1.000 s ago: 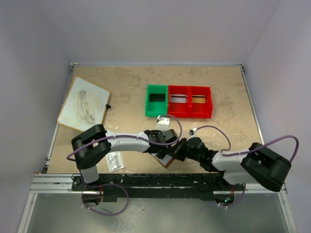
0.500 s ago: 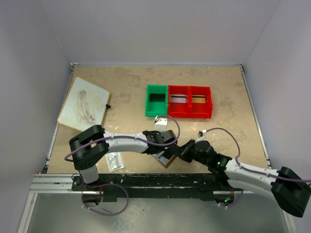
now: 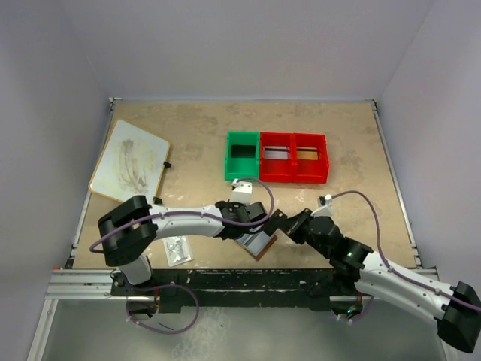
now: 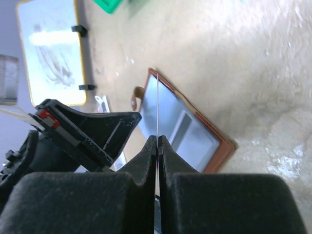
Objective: Take the credit cards out of the card holder
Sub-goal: Remove the credit card from the card holder.
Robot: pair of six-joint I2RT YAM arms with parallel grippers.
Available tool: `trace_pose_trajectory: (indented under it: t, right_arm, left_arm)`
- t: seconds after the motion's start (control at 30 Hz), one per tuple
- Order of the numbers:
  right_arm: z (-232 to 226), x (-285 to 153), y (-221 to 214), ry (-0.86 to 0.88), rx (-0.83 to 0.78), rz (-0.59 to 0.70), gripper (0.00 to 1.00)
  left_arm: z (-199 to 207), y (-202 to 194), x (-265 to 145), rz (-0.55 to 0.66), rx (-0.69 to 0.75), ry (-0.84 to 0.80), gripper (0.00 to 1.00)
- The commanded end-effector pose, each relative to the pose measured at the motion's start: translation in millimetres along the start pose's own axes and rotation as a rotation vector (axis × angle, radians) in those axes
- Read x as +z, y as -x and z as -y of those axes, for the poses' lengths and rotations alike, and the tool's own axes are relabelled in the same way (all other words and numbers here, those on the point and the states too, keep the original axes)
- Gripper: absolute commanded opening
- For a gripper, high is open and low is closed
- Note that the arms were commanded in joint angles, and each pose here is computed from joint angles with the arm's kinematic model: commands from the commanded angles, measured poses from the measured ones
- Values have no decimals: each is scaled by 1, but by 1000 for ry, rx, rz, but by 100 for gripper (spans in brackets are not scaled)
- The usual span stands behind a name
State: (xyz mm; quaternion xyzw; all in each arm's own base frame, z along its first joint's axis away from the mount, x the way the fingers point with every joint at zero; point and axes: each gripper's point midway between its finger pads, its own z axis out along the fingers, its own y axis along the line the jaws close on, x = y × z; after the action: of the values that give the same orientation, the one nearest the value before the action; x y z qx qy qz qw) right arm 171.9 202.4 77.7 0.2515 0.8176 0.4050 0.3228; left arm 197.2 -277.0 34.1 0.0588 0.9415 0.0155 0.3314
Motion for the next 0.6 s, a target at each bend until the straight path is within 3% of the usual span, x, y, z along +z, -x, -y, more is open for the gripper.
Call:
trace_pose_trajectory:
  t: [0.0,0.33,0.57]
  right_arm:
    - [-20,-8,34,10,-107,146,0]
    - [-71,-16,59,146,-375,244,0]
    - [-88,-6,47,222,-497,196,0]
  left_arm:
    - [-9,27,-19,84,-48,16,13]
    - [-45,44,-33,114,-56,23,26]
    - [-89,53,-33,94,-97,56,28]
